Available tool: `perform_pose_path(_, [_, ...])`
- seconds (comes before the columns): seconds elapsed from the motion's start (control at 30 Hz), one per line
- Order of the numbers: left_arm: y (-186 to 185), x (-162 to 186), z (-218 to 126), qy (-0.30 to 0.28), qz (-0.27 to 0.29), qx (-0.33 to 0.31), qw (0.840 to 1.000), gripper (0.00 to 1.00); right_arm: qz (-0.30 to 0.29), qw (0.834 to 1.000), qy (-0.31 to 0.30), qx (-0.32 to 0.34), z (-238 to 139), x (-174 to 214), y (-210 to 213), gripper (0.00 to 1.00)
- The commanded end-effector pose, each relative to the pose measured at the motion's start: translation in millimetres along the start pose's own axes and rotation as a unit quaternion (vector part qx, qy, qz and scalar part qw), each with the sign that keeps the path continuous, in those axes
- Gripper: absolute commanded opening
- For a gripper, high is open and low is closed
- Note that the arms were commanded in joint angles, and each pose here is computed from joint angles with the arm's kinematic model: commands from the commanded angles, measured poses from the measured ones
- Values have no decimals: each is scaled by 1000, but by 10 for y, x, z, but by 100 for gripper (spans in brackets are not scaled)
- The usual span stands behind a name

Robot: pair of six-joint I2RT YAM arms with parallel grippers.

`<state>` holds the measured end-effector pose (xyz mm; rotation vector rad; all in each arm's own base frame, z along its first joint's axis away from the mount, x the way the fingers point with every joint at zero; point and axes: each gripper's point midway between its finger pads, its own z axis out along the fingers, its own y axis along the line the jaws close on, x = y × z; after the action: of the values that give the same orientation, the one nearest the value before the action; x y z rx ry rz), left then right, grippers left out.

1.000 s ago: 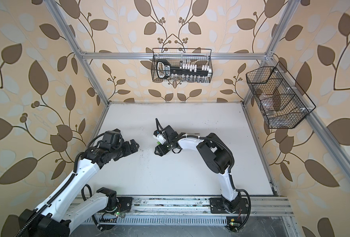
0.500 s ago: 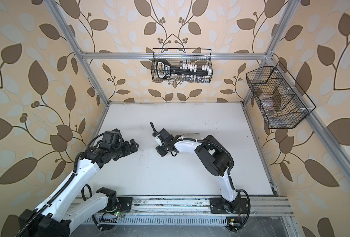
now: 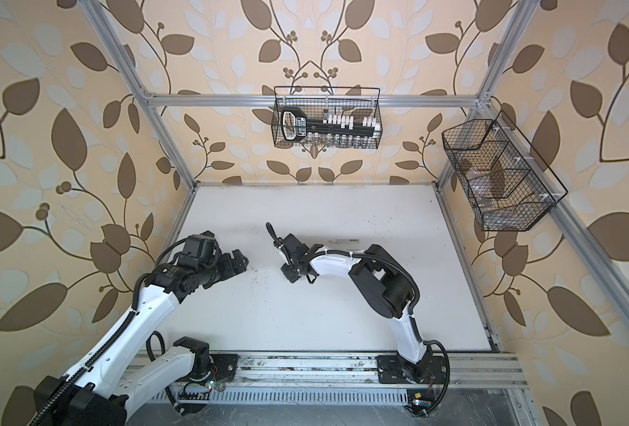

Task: Insert the pens into the pen caps
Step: 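Lower the right gripper and close it on the white pink-ended cap, then lift the cap with the right gripper toward the left gripper while the left gripper approaches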

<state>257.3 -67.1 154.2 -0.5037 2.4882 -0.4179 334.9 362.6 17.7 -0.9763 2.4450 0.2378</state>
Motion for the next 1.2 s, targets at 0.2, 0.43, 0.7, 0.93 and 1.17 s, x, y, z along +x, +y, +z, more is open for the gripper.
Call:
perform_pose_path(0.2, [-63, -71, 8, -7, -7, 13, 1000, 99, -44, 995, 91, -12, 166, 505, 79, 26])
perform_pose_path(0.43, [-114, -64, 58, 1, -7, 25, 1000, 99, -56, 994, 93, -7, 151, 474, 65, 18])
perform_pose_path(0.7, [-284, -33, 128, 6, -16, 80, 997, 99, -43, 998, 38, -30, -49, 260, 148, 14])
perform_pose_path(0.93, [-523, -15, 139, -2, -24, 165, 986, 99, -25, 997, -38, -56, -374, 82, 206, 12])
perform_pose_path(1.17, [-792, 51, 134, 12, -13, 254, 967, 98, -15, 990, -110, -89, -844, -134, 293, 12])
